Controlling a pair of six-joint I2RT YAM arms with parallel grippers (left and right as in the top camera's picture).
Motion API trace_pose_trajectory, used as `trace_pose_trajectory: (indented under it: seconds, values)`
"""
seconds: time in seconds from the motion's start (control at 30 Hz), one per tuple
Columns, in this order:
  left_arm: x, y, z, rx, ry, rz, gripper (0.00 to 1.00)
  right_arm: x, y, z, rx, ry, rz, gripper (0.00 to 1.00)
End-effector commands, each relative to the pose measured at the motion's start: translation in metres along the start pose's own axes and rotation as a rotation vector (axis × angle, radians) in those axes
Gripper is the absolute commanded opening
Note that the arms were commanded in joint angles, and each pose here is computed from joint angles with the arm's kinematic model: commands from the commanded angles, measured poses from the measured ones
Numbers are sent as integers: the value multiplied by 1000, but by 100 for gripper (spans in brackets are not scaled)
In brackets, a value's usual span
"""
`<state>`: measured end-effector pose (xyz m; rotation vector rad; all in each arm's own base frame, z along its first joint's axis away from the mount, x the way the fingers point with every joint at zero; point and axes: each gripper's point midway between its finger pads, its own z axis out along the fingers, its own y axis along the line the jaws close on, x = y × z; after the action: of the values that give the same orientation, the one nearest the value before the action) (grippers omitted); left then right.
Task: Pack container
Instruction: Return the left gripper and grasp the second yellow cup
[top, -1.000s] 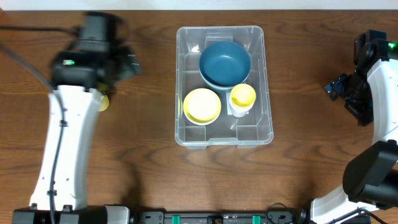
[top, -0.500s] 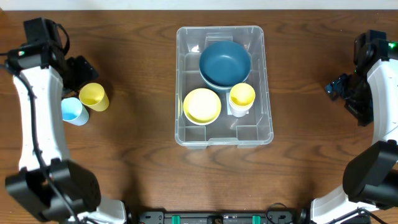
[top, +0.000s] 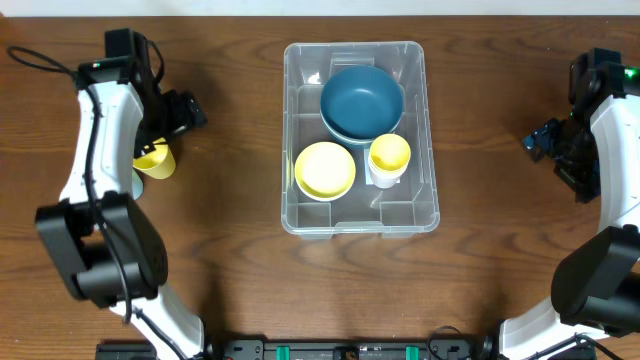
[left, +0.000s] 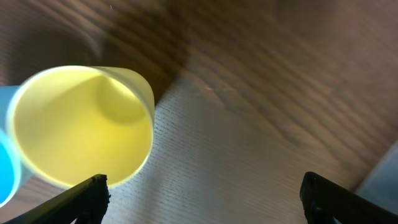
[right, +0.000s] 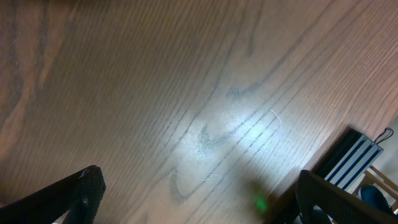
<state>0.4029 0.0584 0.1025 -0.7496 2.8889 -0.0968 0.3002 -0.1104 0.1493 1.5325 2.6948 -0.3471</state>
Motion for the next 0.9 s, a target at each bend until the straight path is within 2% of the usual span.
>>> trace_pose_trajectory:
  seconds: [0.0,0.37,0.4,0.6,0.7,0.87]
  values:
    - [6,5,24,-26,62,15,98,-2,-2,2,12,-3,15,99]
    - [-4,4,42,-30,46,19,100,-2,-2,2,12,-3,14,99]
    - [-4,5,42,-30,46,19,97,-2,-2,2,12,-3,14,99]
    - [-3,5,42,-32,51,18,54,-2,-2,2,12,-3,15,99]
    - [-2,5,42,-33,56,18,43,-2,-2,2,12,-3,14,99]
    - [0,6,42,-37,65,17,31,-2,-2,2,12,-3,15,99]
